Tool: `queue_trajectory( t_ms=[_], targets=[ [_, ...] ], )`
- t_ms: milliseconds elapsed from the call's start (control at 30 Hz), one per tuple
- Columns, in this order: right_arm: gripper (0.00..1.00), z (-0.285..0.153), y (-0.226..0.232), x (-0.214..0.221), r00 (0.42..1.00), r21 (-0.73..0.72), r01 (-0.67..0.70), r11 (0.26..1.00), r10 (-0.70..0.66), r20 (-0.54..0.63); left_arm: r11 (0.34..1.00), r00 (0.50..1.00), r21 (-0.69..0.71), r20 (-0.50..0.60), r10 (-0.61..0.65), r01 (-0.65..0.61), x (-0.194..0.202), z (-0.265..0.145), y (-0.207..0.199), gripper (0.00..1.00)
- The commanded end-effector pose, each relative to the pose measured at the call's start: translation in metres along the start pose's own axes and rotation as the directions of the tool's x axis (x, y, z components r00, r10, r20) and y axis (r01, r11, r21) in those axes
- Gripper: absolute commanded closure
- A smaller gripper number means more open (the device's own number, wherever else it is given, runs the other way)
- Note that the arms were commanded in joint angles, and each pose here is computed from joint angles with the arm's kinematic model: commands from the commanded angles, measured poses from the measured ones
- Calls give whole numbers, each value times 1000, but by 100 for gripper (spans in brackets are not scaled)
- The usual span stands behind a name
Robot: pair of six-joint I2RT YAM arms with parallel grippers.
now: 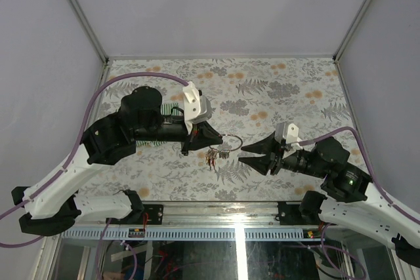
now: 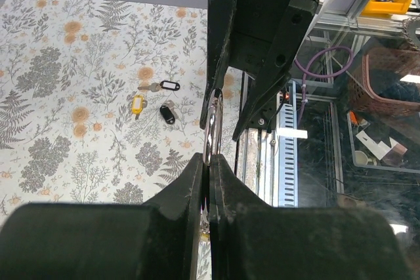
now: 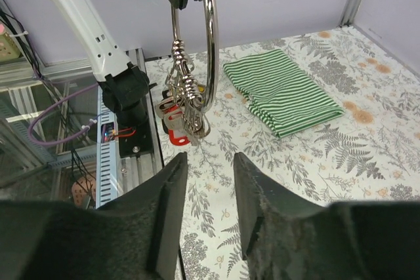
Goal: Put the keys on the keyring
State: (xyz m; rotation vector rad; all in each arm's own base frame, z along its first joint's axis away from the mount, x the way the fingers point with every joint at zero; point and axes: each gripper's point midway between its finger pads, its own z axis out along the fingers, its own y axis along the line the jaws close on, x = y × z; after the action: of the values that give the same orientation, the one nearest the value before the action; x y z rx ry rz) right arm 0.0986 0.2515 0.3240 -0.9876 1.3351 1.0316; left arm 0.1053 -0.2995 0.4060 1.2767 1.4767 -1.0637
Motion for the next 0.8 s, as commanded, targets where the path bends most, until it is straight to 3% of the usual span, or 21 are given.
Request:
queue_trajectory(
  t_ms=[0, 200, 533, 767],
  targets=[
    [55, 3, 1, -27, 995, -3, 18, 1000, -18, 100, 999, 997, -30, 63, 40, -38, -22, -12, 0, 100],
    [46, 0, -14, -33, 988, 85, 19, 996, -32, 148, 996, 997, -82, 77, 28, -22, -23, -13, 8, 100],
    [49, 2, -46, -42, 957, 258, 104, 961, -167, 236, 966, 994, -253, 108, -30, 57, -23, -14, 38, 100],
    [50, 13, -57, -40, 943, 298, 140, 944, -218, 250, 928, 990, -354, 119, -78, 115, -21, -11, 60, 100]
  ],
)
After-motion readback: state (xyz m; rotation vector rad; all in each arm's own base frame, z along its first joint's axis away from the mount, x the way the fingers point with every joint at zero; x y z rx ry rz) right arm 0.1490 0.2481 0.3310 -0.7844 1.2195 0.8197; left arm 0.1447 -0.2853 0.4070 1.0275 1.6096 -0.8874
